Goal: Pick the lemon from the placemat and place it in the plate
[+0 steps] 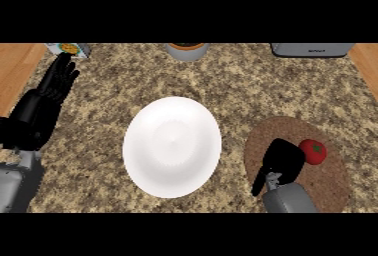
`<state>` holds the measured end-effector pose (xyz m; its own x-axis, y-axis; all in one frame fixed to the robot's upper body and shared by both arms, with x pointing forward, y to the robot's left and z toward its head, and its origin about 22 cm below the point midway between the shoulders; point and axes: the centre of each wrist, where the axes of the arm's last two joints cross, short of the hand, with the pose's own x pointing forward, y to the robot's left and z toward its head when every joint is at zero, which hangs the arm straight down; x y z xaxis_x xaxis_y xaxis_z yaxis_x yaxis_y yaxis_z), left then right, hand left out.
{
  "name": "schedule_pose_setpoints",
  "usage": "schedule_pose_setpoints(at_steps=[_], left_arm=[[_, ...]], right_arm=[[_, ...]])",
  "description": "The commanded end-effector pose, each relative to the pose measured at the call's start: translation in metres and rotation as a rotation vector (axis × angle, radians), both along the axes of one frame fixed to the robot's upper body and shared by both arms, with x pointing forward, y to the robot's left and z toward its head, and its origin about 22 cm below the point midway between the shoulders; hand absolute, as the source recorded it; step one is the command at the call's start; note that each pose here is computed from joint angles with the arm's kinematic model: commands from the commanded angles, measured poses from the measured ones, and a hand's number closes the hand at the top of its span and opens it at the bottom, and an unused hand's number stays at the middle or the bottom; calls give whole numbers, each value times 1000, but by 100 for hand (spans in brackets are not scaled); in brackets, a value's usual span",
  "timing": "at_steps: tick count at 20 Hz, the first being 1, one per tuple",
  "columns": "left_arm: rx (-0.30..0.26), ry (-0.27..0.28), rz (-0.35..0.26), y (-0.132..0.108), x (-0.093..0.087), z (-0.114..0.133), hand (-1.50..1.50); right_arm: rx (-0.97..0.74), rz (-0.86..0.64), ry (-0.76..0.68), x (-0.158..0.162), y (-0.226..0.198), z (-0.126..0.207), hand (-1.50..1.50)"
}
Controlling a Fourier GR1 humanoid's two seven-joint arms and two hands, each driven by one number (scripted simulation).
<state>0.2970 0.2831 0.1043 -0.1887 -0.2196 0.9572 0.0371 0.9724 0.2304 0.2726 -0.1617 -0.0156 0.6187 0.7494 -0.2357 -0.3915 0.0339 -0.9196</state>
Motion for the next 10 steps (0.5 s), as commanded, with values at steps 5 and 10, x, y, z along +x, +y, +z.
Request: schedule_pose_setpoints(at_steps=[5,10], left_arm=[[4,-13,15,-4,-1,12,0],[2,-2,8,4,0,4,0]], right_arm=[[-172,134,-145,-7,-26,-6,150],[114,505,-232,-16,-111,22,150]])
